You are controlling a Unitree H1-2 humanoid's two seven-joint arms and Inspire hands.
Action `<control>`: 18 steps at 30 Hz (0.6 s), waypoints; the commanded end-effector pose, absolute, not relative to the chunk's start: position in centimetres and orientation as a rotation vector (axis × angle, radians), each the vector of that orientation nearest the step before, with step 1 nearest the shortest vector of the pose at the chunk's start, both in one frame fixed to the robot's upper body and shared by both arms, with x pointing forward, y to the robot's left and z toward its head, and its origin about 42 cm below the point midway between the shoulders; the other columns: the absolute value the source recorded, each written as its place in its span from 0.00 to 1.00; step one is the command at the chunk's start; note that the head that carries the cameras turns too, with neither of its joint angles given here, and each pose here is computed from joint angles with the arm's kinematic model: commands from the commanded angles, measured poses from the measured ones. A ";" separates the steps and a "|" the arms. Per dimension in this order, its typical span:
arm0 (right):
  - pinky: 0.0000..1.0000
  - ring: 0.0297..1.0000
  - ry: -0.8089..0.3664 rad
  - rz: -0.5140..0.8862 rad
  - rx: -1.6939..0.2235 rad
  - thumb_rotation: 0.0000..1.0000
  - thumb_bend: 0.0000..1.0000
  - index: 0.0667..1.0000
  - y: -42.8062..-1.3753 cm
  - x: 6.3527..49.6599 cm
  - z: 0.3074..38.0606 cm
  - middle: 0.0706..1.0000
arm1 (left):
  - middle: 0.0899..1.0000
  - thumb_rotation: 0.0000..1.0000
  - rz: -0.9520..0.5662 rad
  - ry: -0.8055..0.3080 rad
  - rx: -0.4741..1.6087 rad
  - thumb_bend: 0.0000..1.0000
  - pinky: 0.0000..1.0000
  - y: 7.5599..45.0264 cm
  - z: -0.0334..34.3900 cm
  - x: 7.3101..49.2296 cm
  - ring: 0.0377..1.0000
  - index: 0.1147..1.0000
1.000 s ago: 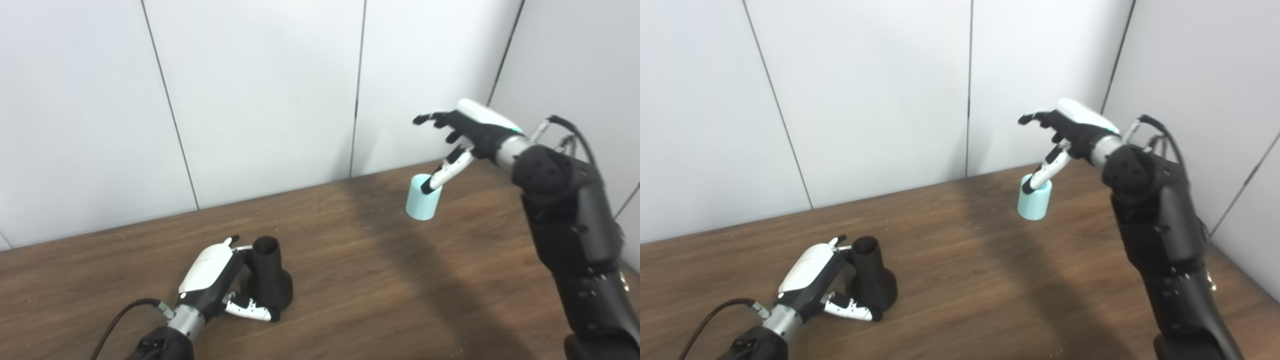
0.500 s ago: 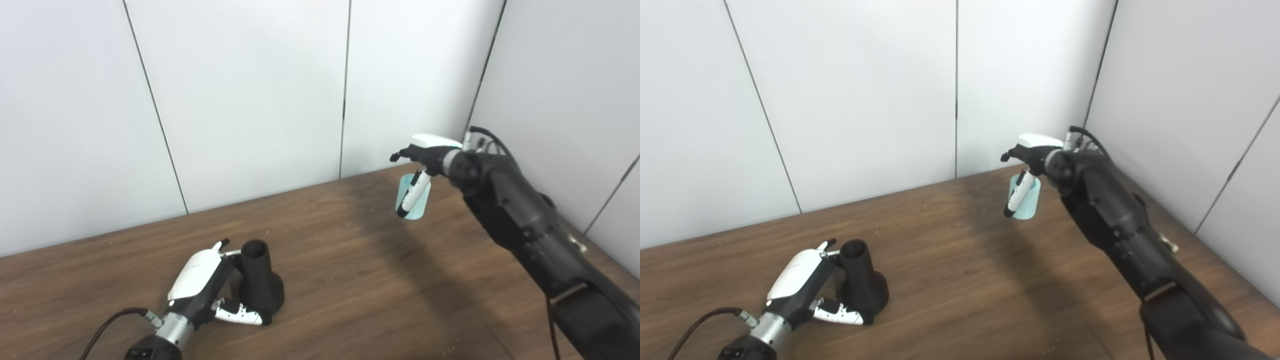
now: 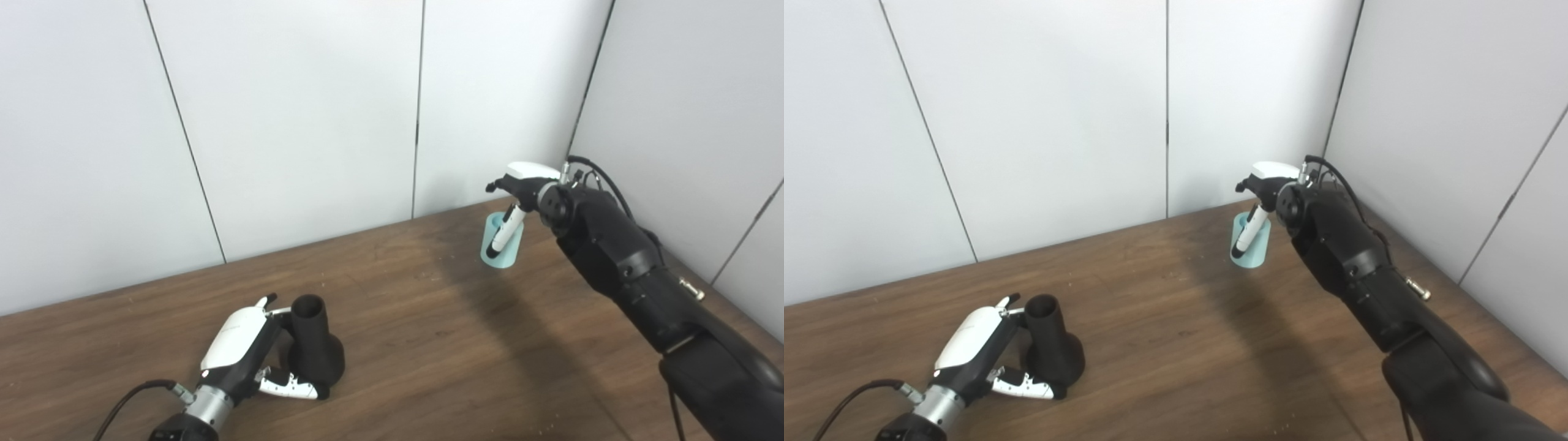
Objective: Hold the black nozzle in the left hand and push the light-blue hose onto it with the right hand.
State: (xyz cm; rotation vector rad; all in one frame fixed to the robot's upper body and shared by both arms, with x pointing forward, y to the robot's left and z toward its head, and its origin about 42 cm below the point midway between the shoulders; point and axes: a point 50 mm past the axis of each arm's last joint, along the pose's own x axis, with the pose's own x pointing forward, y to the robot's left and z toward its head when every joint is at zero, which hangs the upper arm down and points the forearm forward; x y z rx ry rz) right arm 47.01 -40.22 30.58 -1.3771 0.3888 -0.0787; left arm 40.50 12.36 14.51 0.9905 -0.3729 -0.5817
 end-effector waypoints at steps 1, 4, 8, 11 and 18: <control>0.73 0.88 0.287 -0.154 -1.412 0.17 0.93 0.86 -40.5 47.4 33.9 0.91 | 0.44 0.00 -0.718 -0.108 1.121 0.53 1.00 15.2 7.5 37.2 0.59 0.42; 0.76 0.87 0.294 -0.150 -1.421 0.15 0.92 0.83 -40.7 47.5 33.2 0.89 | 0.44 0.00 -0.718 -0.106 1.118 0.53 1.00 15.2 7.6 37.2 0.59 0.42; 0.80 0.85 0.322 -0.125 -1.411 0.11 0.88 0.80 -41.0 47.4 32.5 0.85 | 0.44 0.00 -0.718 -0.105 1.117 0.53 1.00 15.3 7.7 37.1 0.59 0.42; 0.64 0.77 0.330 -0.114 -1.380 0.07 0.86 0.79 -41.2 47.3 32.1 0.82 | 0.44 0.00 -0.718 -0.105 1.119 0.53 1.00 15.4 7.7 37.2 0.59 0.42; 0.60 0.71 0.356 -0.088 -1.344 0.03 0.84 0.78 -41.4 47.3 30.9 0.78 | 0.44 0.00 -0.724 -0.103 1.113 0.52 1.00 15.4 7.7 37.0 0.59 0.42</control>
